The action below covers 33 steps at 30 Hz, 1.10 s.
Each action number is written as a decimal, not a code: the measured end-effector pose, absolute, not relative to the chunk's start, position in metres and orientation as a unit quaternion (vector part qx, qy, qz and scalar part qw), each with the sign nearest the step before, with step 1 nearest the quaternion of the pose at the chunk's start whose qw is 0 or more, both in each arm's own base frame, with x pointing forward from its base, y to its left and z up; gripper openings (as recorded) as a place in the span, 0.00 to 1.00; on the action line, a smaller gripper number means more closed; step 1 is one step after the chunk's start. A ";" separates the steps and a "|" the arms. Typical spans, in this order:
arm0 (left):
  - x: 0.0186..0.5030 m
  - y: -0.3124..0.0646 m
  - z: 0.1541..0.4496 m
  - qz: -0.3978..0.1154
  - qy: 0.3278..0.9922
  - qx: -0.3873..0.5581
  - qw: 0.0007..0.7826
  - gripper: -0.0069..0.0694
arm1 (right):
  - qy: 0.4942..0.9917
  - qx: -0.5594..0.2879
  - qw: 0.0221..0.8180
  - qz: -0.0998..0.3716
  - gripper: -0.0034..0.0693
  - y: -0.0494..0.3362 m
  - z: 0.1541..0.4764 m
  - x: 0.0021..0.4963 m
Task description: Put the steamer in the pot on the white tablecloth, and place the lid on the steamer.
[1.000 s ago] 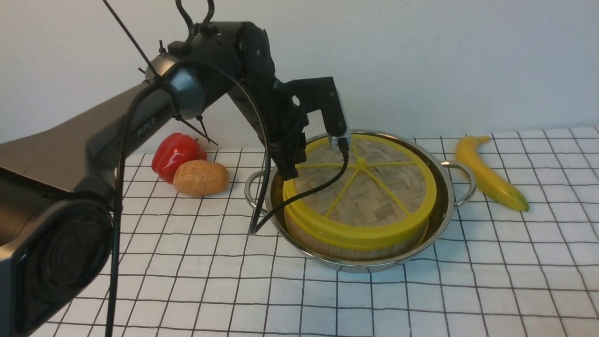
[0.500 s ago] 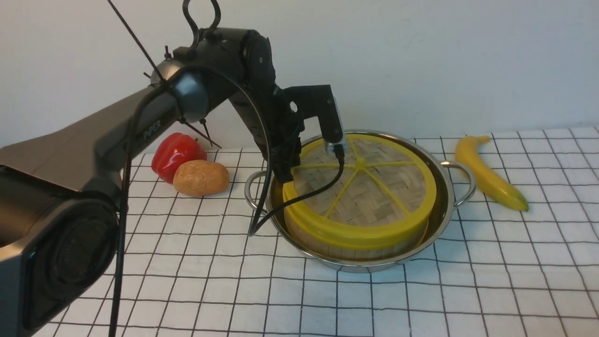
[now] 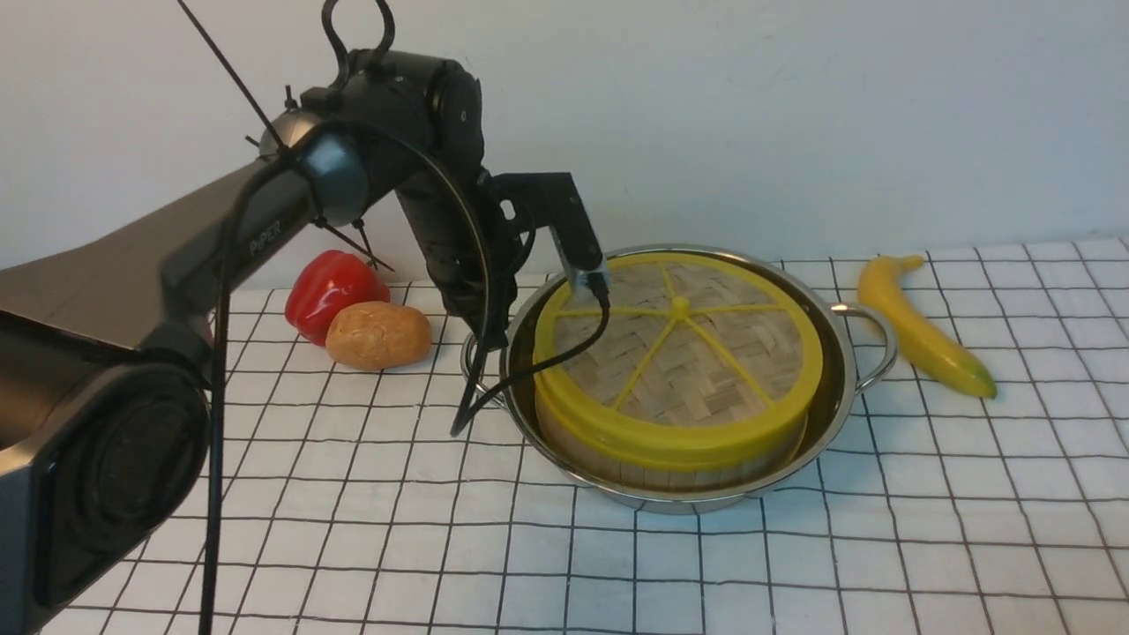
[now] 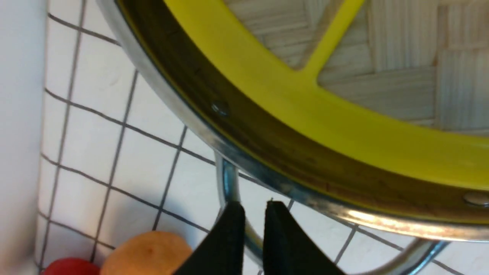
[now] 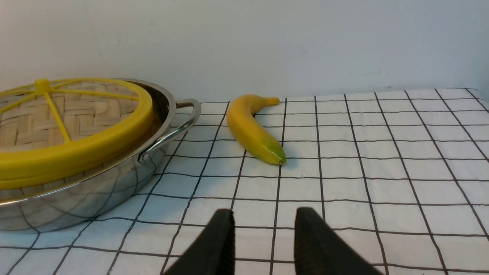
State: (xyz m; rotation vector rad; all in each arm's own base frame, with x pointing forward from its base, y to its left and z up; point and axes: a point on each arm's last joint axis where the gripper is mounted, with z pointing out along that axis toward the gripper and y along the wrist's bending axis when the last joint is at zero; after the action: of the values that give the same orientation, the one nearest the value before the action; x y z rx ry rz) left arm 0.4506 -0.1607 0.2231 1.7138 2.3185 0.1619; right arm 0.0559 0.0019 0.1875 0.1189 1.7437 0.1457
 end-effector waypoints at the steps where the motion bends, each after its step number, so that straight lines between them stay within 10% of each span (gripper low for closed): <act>1: 0.450 -0.161 0.228 0.057 0.798 0.585 0.133 0.19 | 0.764 0.052 0.640 0.064 0.38 0.002 0.187 0.056; 19: 0.373 -0.127 0.424 0.040 0.850 0.369 0.373 0.19 | 0.764 0.052 0.640 0.064 0.38 0.002 0.187 0.056; 33: 0.312 -0.144 0.474 -0.202 0.845 0.308 0.387 0.19 | 0.764 0.052 0.640 0.064 0.38 0.002 0.187 0.056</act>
State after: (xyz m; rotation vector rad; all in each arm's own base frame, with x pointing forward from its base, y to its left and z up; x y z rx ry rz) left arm 0.3118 -0.1443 0.4744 0.7834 2.1509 -0.5151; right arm 0.0559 0.0019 0.1875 0.1189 1.7437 0.1457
